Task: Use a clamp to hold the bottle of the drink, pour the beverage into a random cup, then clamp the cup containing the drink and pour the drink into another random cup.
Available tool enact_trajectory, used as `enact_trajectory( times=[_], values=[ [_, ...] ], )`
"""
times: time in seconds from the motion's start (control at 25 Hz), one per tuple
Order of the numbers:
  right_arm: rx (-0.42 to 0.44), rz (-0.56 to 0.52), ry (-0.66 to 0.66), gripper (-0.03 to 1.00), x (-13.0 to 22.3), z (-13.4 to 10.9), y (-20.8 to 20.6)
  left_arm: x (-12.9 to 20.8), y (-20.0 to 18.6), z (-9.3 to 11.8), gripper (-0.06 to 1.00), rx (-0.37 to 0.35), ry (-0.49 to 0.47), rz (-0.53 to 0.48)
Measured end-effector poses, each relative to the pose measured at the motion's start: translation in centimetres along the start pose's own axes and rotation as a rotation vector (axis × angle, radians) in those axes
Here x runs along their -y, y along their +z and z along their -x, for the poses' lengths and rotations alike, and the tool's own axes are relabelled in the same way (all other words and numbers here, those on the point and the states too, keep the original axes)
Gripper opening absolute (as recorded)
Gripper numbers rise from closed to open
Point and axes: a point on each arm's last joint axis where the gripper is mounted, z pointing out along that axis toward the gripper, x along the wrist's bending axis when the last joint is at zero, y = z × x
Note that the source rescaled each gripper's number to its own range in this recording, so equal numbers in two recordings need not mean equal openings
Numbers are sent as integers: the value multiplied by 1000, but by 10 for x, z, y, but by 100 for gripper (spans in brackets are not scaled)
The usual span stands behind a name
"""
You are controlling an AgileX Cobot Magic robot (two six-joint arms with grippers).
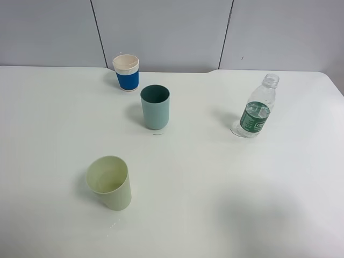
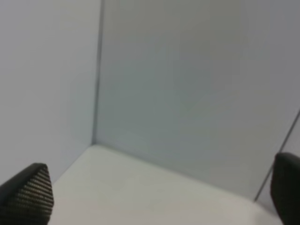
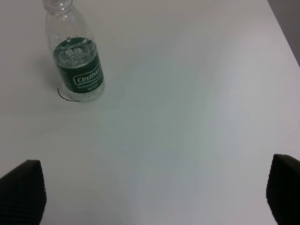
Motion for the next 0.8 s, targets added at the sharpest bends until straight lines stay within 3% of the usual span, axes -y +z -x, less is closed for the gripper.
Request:
enact_trajectory(
  times=[0.2, 0.36, 0.56, 0.8],
  values=[
    [0, 0, 0, 94, 0, 0, 0, -14, -31, 0, 79, -16, 134, -169],
    [0, 0, 0, 94, 0, 0, 0, -9, -53, 6, 79, 80, 167, -264],
    [0, 0, 0, 94, 0, 0, 0, -2, -73, 11, 79, 188, 145, -282],
    [0, 0, 0, 94, 0, 0, 0, 13, -90, 8, 79, 254, 171, -424]
  ],
)
